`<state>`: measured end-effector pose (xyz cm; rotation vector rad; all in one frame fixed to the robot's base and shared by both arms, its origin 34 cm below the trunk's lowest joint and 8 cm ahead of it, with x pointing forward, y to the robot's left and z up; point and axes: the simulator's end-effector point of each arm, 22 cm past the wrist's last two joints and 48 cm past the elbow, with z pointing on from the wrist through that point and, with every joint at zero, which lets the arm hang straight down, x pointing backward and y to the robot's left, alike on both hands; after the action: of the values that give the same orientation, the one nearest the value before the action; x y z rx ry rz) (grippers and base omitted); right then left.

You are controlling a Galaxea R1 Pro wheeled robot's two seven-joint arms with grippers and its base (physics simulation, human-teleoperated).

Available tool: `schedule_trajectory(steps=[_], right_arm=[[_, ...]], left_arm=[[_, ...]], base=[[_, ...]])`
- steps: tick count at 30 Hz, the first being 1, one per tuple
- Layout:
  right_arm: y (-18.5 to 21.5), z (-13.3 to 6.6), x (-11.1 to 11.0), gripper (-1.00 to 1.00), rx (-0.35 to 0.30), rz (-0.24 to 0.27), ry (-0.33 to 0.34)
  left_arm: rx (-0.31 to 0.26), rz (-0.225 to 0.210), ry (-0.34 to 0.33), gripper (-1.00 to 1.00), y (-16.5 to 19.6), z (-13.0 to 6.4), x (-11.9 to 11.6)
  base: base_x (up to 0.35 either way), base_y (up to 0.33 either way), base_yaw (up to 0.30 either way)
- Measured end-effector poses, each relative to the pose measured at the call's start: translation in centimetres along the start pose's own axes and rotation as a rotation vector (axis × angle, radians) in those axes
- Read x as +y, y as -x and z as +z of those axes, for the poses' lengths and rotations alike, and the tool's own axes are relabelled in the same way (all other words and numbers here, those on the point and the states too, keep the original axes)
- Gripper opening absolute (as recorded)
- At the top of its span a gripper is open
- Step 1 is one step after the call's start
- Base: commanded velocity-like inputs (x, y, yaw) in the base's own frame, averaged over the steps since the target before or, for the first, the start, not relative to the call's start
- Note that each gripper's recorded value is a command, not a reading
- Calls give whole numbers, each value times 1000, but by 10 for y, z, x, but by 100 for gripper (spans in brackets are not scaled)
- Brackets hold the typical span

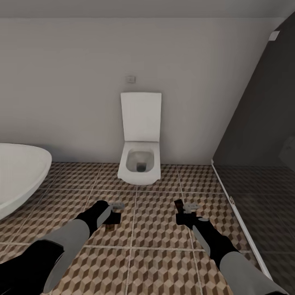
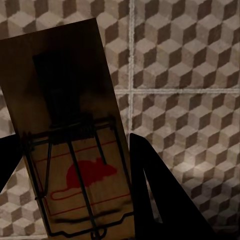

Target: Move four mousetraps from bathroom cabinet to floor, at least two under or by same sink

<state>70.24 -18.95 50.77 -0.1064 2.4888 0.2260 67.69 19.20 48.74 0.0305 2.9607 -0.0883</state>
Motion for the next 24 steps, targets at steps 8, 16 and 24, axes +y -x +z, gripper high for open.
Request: schedule_trajectory(steps=[8,16,24], right_arm=[[-16,14,-3,-100,9,2,-1],[-33,28,-5,-100,21,4,-1],[-51,43,-7,-100,33,6,0]], left_arm=[[13,1,-2,-100,-10,20,-1],[25,0,-2,-100,-19,40,0],[37,-1,-2,-100,-29,61,1]], base=[[0,0,0],[0,0,0],[0,0,0]])
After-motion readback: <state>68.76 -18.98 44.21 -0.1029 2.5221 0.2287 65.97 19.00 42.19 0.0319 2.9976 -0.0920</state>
